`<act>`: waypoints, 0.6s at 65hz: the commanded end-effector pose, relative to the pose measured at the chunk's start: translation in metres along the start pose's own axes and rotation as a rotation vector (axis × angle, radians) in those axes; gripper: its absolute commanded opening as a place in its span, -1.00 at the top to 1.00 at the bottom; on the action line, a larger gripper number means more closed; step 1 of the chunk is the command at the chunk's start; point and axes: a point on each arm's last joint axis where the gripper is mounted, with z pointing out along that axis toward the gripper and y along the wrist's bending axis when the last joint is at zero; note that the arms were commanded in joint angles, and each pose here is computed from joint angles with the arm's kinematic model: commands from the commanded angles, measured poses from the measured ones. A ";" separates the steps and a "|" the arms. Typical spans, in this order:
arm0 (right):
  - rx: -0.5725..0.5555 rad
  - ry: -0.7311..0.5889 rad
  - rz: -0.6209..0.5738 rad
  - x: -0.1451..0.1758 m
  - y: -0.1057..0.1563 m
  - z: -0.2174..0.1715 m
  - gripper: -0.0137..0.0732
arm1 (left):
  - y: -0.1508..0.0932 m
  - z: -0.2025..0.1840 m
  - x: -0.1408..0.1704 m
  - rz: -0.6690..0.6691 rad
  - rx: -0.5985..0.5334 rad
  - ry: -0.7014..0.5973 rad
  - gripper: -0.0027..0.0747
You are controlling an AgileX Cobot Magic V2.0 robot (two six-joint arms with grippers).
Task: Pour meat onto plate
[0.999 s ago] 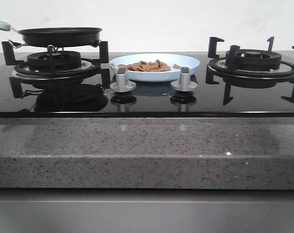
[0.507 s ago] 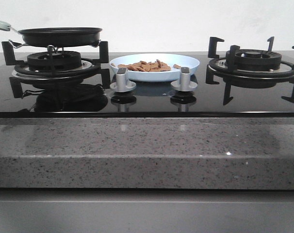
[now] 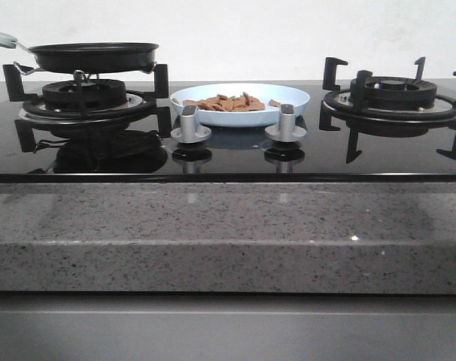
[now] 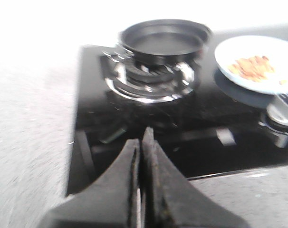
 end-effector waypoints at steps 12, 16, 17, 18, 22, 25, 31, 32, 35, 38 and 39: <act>0.010 -0.077 0.004 -0.011 0.000 -0.004 0.96 | 0.001 -0.019 0.051 -0.056 -0.084 -0.252 0.98; 0.010 -0.077 0.004 -0.011 0.000 -0.004 0.96 | 0.001 -0.018 0.063 -0.066 -0.089 -0.274 0.98; 0.010 -0.077 0.004 -0.011 0.000 -0.004 0.96 | 0.001 -0.018 0.066 -0.071 -0.093 -0.280 0.98; 0.010 -0.077 0.004 -0.011 0.000 -0.004 0.96 | 0.002 -0.017 0.067 -0.076 -0.095 -0.289 0.98; 0.010 -0.077 0.004 -0.011 0.000 -0.004 0.96 | 0.003 -0.016 0.077 -0.096 -0.111 -0.304 0.98; 0.010 -0.077 0.004 -0.011 0.000 -0.004 0.96 | 0.004 -0.016 0.083 -0.122 -0.124 -0.309 0.98; 0.010 -0.077 0.004 -0.011 0.000 -0.004 0.96 | 0.006 -0.011 0.092 -0.147 -0.150 -0.296 0.98; 0.010 -0.077 0.004 -0.011 0.000 -0.004 0.96 | 0.006 -0.010 0.093 -0.145 -0.155 -0.296 0.98; 0.010 -0.077 0.004 -0.011 0.000 -0.004 0.96 | 0.006 -0.009 0.095 -0.143 -0.159 -0.308 0.98; 0.010 -0.077 0.004 -0.011 0.000 -0.004 0.96 | 0.007 -0.007 0.098 -0.142 -0.161 -0.323 0.98; 0.010 -0.077 0.004 -0.011 0.000 -0.004 0.96 | 0.007 -0.006 0.099 -0.141 -0.161 -0.330 0.98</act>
